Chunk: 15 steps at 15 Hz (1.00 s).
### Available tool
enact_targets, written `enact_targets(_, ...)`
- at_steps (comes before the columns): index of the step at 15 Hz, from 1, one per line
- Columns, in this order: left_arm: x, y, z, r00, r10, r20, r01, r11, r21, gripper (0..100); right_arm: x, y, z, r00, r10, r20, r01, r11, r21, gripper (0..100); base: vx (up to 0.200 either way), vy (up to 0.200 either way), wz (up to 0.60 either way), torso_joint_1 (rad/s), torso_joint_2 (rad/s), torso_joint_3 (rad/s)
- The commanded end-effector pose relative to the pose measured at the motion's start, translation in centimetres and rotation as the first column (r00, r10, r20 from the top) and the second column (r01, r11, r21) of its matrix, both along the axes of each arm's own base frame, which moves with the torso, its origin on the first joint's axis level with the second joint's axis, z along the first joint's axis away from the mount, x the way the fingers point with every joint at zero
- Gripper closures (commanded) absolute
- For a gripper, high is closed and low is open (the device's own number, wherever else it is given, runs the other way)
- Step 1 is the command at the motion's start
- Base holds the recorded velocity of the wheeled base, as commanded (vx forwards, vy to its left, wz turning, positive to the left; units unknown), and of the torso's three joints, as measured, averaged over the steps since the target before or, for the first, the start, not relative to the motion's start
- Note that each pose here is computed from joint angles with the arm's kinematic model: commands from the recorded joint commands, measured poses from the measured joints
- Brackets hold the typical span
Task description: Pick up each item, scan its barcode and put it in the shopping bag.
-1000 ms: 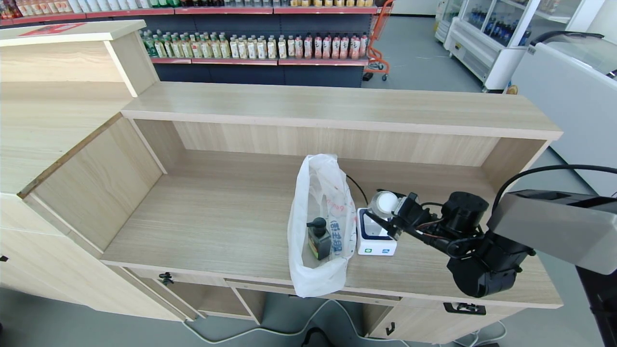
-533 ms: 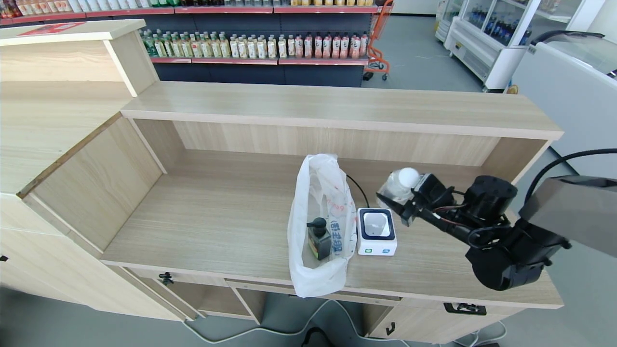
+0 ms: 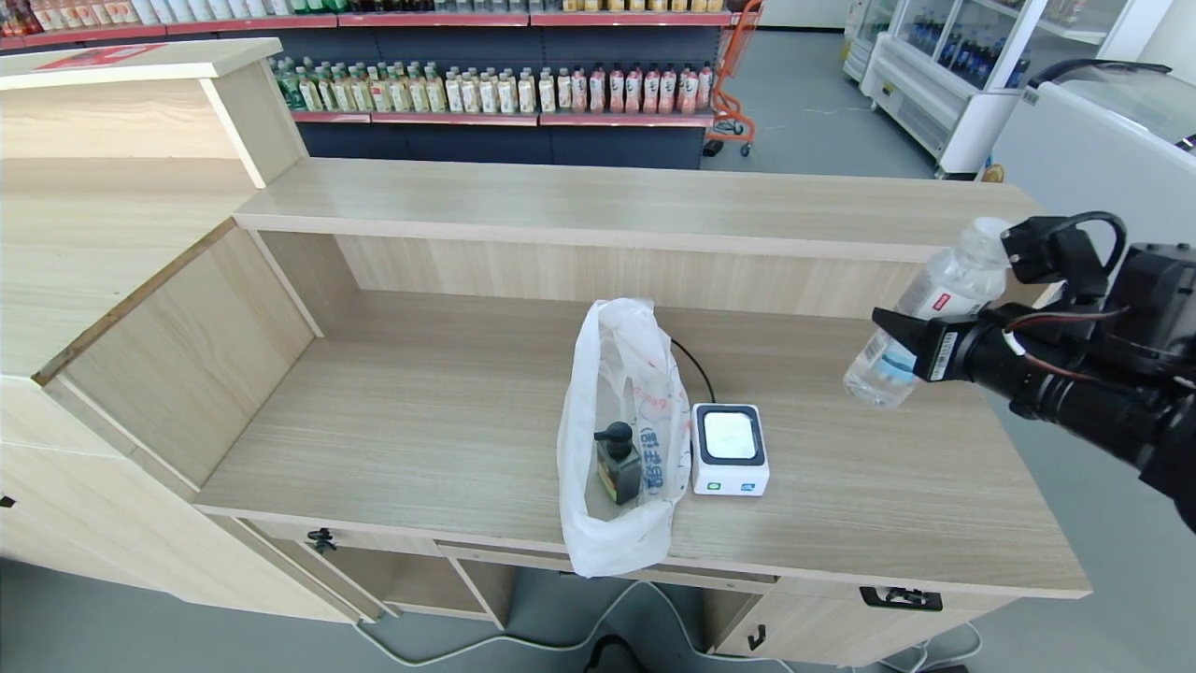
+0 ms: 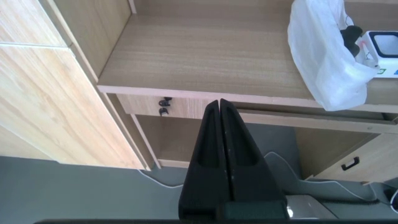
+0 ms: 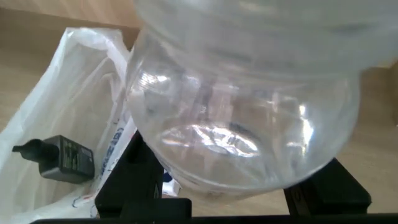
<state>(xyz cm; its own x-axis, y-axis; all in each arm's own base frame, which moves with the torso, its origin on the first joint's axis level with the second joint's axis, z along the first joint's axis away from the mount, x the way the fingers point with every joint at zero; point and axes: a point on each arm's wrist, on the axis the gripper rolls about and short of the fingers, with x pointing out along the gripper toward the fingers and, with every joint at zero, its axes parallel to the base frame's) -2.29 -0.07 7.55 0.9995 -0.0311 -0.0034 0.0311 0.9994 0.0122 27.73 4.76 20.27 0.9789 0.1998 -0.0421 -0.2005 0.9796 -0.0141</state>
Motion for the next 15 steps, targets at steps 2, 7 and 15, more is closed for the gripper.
enact_targets(2, 0.0, 0.0, 0.0, 1.000, 0.000, 0.000, 0.000, 1.000, 0.000, 100, -2.6, -0.5, 1.9, 0.998, -0.007, 0.058, 0.004, 0.999, 0.047, 100, 0.000, 0.000, 0.00, 0.000, 0.00, 0.000)
enact_targets(7, 0.0, 0.0, 0.0, 1.000, -0.001, -0.001, 0.001, 1.000, 0.000, 100, -2.4, -0.5, 0.3, 1.000, -0.012, 0.001, 0.012, 0.999, 0.037, 100, 0.000, 0.000, 0.00, 0.000, 0.00, 0.000)
enact_targets(15, 0.0, 0.0, 0.0, 1.000, -0.001, -0.001, 0.001, 1.000, 0.001, 100, -3.8, -0.8, 0.0, 1.000, -0.026, -0.005, 0.026, 0.999, 0.036, 100, 0.000, 0.100, 0.00, -0.001, 0.00, 0.001)
